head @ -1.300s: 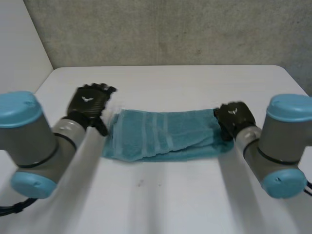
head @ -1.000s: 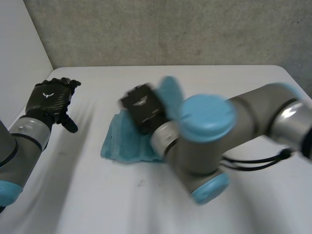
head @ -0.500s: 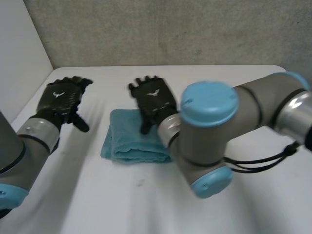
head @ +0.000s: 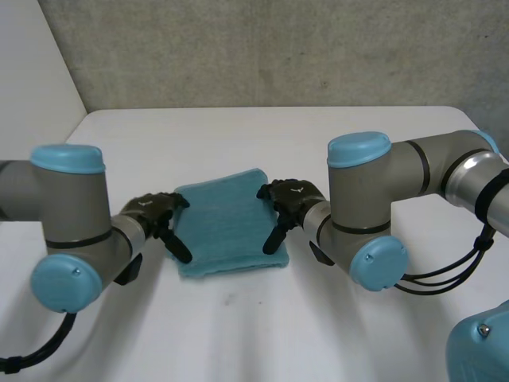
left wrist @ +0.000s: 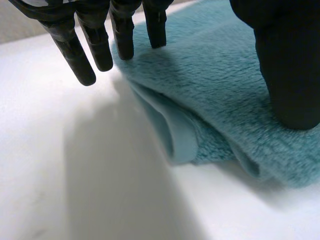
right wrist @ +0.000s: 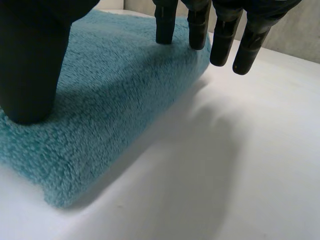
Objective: Fold the laundry
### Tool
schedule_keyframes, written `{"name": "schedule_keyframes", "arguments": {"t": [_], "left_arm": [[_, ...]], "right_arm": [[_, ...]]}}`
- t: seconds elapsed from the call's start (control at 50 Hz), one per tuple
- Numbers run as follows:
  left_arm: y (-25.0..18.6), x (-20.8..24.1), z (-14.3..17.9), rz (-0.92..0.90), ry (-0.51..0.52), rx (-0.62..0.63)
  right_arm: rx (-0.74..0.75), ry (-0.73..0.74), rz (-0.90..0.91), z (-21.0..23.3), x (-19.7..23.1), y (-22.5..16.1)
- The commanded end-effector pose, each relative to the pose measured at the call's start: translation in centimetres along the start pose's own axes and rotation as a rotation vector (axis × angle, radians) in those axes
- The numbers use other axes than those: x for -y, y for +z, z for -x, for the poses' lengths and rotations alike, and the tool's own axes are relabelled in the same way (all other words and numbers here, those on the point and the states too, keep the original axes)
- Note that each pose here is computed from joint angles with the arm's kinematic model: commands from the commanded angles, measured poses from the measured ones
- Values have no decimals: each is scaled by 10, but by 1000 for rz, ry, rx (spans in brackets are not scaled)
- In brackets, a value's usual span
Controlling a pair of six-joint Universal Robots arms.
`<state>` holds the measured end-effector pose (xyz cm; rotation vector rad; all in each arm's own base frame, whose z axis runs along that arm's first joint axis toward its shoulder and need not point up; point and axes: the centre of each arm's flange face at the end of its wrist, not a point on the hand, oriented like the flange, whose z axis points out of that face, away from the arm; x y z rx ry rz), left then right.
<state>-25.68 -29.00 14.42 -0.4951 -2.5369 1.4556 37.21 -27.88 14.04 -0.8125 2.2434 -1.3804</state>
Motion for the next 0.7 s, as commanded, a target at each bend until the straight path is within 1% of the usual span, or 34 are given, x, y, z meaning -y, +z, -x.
{"name": "schedule_keyframes", "arguments": {"t": [0.02, 0.08, 0.1, 0.16, 0.18, 0.24, 0.26, 0.3, 0.34, 0.4, 0.5, 0.7], "left_arm": [[-43, 57, -7, -263, 2, -27], [-60, 73, -13, -344, 7, -47], [-72, 84, -17, -398, 11, -57], [-89, 100, -18, -466, 14, -61], [-98, 108, -17, -500, 14, -59], [-111, 120, -14, -544, 12, -51], [-119, 126, -12, -572, 13, -44], [-126, 133, -8, -595, 10, -33], [-137, 140, 1, -611, 4, -7], [-149, 146, 13, -612, -7, 28], [-157, 147, 17, -605, -10, 39], [-160, 157, 12, -636, 6, -33]], "right_arm": [[-13, -4, -129, -1, 49, -33], [-25, -6, -191, -5, 66, -46], [-38, -5, -236, -8, 80, -55], [-75, -6, -310, -14, 102, -75], [-112, -1, -354, -20, 115, -89], [-185, -1, -417, -31, 134, -112], [-231, 0, -464, -38, 146, -127], [-252, 2, -482, -42, 151, -135], [-326, -5, -527, -59, 163, -159], [-386, -26, -533, -75, 166, -173], [-428, -33, -526, -87, 164, -181], [-438, -19, -506, -92, 158, -180]]}}
